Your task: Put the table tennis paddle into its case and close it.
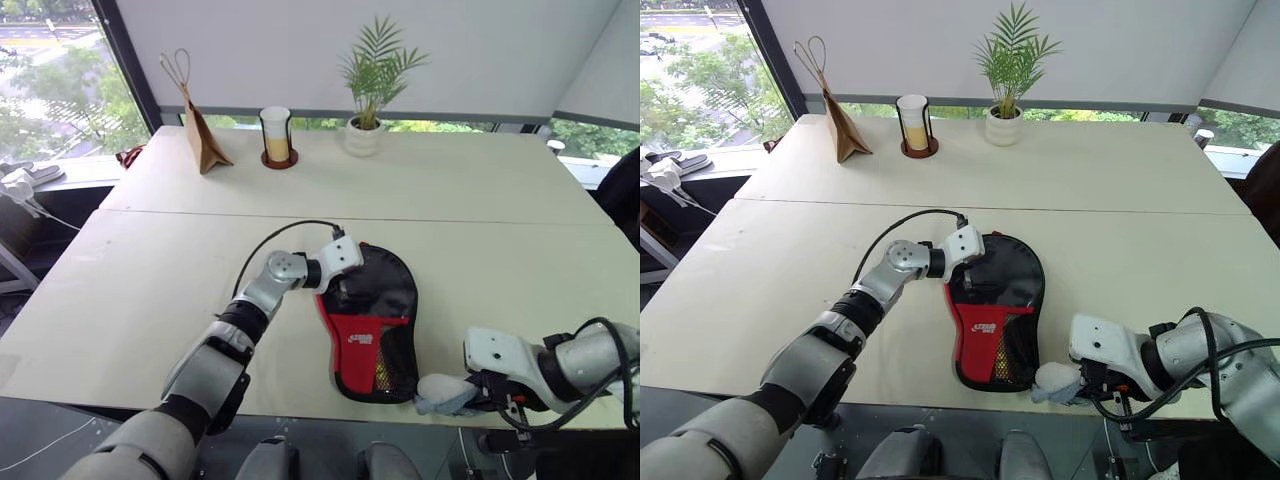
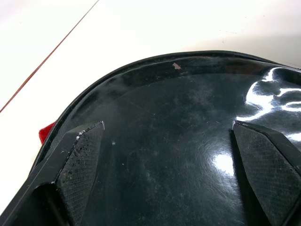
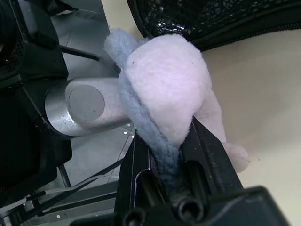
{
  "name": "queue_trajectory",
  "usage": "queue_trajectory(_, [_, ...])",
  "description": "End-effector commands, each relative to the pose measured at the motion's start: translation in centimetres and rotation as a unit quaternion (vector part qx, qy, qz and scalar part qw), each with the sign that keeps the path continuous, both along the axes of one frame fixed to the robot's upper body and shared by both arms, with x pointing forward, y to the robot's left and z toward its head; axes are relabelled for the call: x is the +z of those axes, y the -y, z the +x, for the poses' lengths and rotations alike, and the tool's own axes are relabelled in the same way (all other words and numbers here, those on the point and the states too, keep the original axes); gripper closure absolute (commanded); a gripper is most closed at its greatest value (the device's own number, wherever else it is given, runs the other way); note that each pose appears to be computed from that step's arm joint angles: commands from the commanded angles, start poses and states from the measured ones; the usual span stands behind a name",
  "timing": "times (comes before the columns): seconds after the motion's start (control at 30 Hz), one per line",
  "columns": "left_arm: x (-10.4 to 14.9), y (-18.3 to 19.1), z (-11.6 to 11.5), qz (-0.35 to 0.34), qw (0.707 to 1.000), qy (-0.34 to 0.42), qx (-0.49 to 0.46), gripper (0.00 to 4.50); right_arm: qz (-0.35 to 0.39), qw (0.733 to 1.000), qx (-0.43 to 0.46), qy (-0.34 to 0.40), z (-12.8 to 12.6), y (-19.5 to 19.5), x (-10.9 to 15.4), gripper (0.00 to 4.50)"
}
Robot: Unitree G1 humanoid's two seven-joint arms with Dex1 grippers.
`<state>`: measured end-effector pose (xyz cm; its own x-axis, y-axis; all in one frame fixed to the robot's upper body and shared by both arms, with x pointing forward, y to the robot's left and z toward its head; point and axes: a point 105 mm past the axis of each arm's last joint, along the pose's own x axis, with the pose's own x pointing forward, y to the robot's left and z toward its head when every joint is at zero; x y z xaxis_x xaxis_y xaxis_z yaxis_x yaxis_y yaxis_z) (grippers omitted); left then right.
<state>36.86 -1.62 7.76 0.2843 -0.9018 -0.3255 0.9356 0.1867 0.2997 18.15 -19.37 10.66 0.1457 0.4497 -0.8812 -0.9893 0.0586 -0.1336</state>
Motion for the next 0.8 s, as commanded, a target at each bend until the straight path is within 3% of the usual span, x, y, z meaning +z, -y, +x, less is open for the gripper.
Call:
queue_trajectory(0.03, [-6.7, -3.8, -1.2, 0.113, 0.990, -0.076, 0.032, 0.00, 0.003, 0.999, 0.034, -0.026, -1.3, -1.0, -0.7, 4.48])
queue_trajectory(0.43, [-6.6, -3.7, -1.2, 0.110, 0.991, -0.075, 0.030, 0.00, -0.007, 1.000, 0.009, -0.003, -0.4, -0.2, 0.1, 4.48])
queue_trajectory(0.73, [-6.3, -3.6, -1.2, 0.104, 0.992, -0.072, 0.024, 0.00, -0.014, 0.999, -0.030, 0.026, 1.0, 1.3, 1.9, 0.07])
queue_trajectory(0.8, [-6.2, -3.6, -1.2, 0.103, 0.992, -0.071, 0.024, 0.00, -0.015, 0.999, -0.038, 0.029, 1.2, 1.7, 2.4, 0.02])
